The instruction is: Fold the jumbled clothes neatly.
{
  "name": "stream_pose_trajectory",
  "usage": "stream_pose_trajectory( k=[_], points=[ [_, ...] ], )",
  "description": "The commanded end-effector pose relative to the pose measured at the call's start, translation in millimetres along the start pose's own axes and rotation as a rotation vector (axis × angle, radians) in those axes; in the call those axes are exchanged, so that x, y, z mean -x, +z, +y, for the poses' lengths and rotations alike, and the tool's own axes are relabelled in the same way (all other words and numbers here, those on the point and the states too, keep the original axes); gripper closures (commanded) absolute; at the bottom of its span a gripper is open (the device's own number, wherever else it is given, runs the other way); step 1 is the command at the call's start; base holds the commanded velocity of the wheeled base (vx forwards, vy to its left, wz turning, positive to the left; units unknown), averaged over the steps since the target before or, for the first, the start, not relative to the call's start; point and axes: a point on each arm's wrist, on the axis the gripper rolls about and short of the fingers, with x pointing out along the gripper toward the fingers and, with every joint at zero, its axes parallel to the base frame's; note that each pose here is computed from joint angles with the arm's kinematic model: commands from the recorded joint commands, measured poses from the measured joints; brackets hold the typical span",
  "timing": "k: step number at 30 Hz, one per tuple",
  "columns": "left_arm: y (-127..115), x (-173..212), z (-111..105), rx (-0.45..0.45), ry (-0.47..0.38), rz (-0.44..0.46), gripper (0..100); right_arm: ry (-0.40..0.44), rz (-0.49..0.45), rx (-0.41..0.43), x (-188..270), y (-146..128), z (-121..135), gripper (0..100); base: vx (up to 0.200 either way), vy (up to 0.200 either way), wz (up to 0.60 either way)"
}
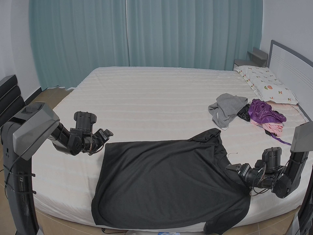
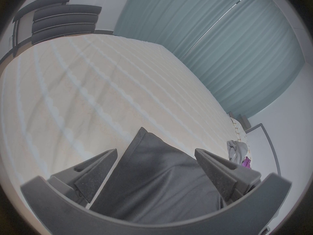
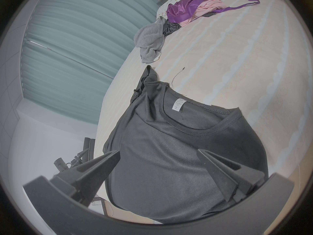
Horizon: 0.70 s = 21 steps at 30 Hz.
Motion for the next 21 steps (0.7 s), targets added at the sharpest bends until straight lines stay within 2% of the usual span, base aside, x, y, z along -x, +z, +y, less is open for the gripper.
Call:
stream_pose_trajectory(
  k=[1, 4, 8, 21],
  points=[
    [-10, -39, 2, -0.012, 0.026, 0.023, 0, 0.0, 0.008, -0.004, -2, -1, 0, 0, 0.0, 0.0, 0.0],
    [-9, -51, 2, -0.012, 0.025, 0.008, 0, -0.008, 0.01, -0.006, -4, -1, -2, 0, 0.0, 0.0, 0.0],
    [-12, -76, 5, -0.015, 0.079, -0.055, 0, -0.013, 0.016, -0.007, -6, -2, -3, 0, 0.0, 0.0, 0.0],
    [-16, -95, 1, -0.035, 0.071, -0.069, 0, -0.018, 0.029, -0.007, -5, -6, -4, 0, 0.0, 0.0, 0.0]
  ],
)
